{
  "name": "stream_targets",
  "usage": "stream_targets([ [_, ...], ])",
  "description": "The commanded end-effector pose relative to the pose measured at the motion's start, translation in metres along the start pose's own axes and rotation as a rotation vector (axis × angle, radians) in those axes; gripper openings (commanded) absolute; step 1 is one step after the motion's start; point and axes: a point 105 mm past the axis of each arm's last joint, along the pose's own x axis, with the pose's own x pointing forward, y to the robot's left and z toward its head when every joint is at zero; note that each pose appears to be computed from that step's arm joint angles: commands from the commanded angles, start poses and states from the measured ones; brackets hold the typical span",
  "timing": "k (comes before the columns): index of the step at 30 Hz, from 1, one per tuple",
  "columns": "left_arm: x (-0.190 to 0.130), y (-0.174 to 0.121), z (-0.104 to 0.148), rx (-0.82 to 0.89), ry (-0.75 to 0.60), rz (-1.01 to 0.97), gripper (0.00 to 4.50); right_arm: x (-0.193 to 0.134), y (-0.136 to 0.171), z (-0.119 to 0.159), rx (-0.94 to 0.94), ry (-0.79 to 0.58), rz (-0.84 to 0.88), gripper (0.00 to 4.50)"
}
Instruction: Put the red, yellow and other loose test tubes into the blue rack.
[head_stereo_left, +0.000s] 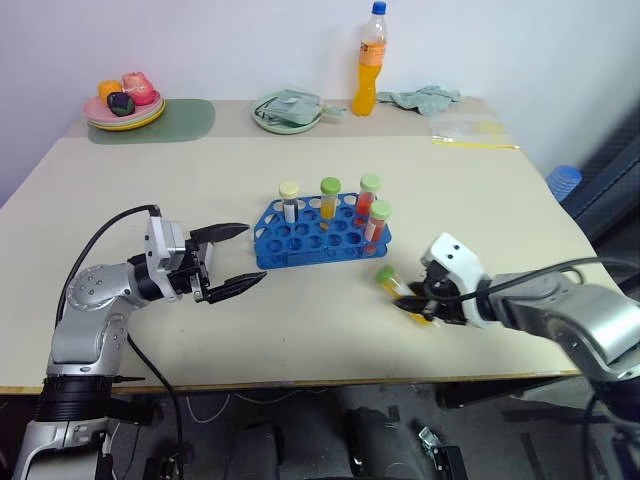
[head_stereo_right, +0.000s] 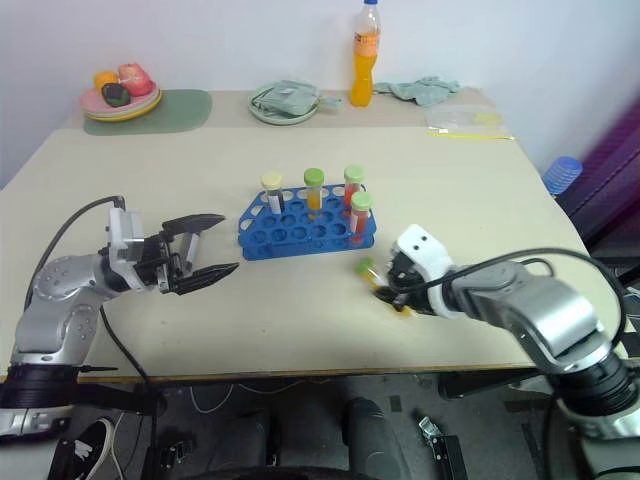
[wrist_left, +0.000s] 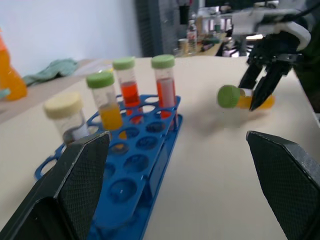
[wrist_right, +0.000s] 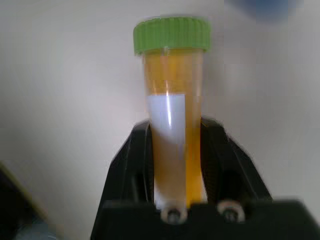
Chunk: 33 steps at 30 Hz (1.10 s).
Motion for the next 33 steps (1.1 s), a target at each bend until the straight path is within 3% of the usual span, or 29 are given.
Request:
stream_targets([
  [1,-0.003,0.006,0.008,0.043,-0.002,0.004,4.5,-0.002,-0.002,0.05,-0.108,-0.341,-0.084,0.78],
  [4,-0.005,0.01,0.012,0.055,-0.018,0.022,4.5,0.017,0.003,0.07,-0.122,-0.538,-0.146,0.78],
  [10,-0.005,0.013,0.015,0.054,-0.023,0.023,4.5,0.056,-0.002,0.068,-0.017,-0.722,-0.297,0.78],
  [18,-0.008,0.014,0.019,0.06,0.002,0.007,4.5,0.084,0.007,0.054,-0.029,-0.744,-0.307,0.78],
  [33,-0.007,0.011,0.025,0.06,0.017,-0.001,4.5,0.097,-0.004,0.044,-0.009,-0.733,-0.369,0.78],
])
